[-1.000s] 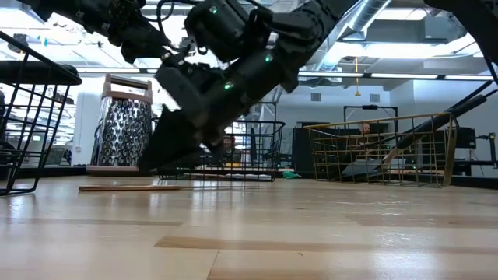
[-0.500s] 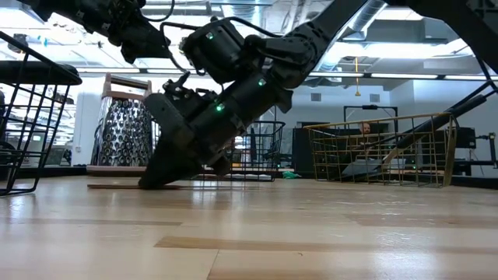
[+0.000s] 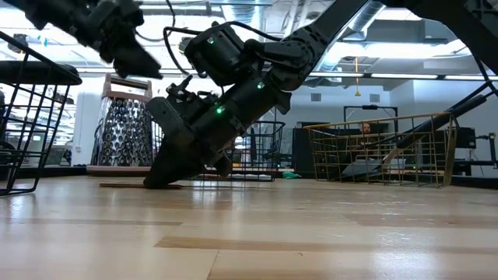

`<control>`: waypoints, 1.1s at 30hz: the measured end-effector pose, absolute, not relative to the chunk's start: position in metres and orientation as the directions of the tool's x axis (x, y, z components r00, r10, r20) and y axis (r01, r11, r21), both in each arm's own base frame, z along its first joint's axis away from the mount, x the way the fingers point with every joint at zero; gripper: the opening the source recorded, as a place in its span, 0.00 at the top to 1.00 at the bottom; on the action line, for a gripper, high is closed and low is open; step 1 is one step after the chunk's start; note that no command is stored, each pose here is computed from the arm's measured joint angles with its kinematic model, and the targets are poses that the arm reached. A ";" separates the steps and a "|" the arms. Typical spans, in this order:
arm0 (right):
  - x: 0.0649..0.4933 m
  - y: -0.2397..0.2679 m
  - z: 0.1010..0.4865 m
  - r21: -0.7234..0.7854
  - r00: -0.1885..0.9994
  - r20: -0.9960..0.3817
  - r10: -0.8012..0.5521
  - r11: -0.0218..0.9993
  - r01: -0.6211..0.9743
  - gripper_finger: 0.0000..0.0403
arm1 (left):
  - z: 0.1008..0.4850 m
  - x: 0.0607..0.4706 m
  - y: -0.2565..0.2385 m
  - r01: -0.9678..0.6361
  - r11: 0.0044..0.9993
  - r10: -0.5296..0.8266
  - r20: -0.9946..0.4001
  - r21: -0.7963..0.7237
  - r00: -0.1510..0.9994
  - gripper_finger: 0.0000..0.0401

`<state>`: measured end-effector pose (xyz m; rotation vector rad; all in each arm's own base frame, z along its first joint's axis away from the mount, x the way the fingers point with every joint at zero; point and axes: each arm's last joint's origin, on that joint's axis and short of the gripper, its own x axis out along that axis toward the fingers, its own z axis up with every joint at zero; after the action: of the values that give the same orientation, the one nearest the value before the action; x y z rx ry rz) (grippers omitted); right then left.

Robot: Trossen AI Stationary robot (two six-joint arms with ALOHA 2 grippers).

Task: Pick & Place Kitchen Items
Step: Put the brown knife into the top black wire basket

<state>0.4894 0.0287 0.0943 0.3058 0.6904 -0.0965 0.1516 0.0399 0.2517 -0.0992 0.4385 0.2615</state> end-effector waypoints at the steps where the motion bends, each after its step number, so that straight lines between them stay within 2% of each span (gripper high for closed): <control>1: 0.490 0.029 0.095 0.247 0.774 -0.633 0.013 0.951 0.186 1.00 | 0.246 0.151 0.040 -0.272 0.962 0.227 -0.448 -0.038 0.865 0.54; 7: 0.498 0.027 0.122 0.257 0.843 -0.537 -0.026 0.947 0.192 1.00 | 0.214 0.147 0.038 -0.276 0.959 0.200 -0.533 -0.066 0.822 0.54; 17: 0.496 0.026 0.151 0.256 0.850 -0.524 -0.047 0.943 0.210 1.00 | 0.163 0.138 0.021 -0.188 0.978 0.088 -0.649 -0.087 0.756 0.54; 19: 0.489 0.029 0.164 0.243 0.833 -0.551 -0.047 0.946 0.214 1.00 | 0.155 0.136 0.018 -0.178 0.980 0.081 -0.657 -0.083 0.749 0.53; 26: 0.467 0.043 0.241 0.151 0.888 -0.454 -0.075 0.976 0.160 1.00 | 0.141 0.134 0.017 -0.173 0.982 0.091 -0.635 -0.068 0.767 0.46; 30: 0.453 0.040 0.268 0.104 0.886 -0.446 -0.129 0.975 0.194 1.00 | 0.137 0.134 0.016 -0.144 0.985 0.051 -0.647 -0.093 0.761 0.41; 33: 0.448 0.036 0.271 0.080 0.866 -0.475 -0.157 0.972 0.220 1.00 | 0.134 0.136 0.015 -0.122 0.986 0.017 -0.661 -0.112 0.750 0.41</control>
<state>0.4481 0.0364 0.2709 0.1338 0.4860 -0.1983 0.1364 0.0154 0.1335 -0.1521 0.7195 0.0765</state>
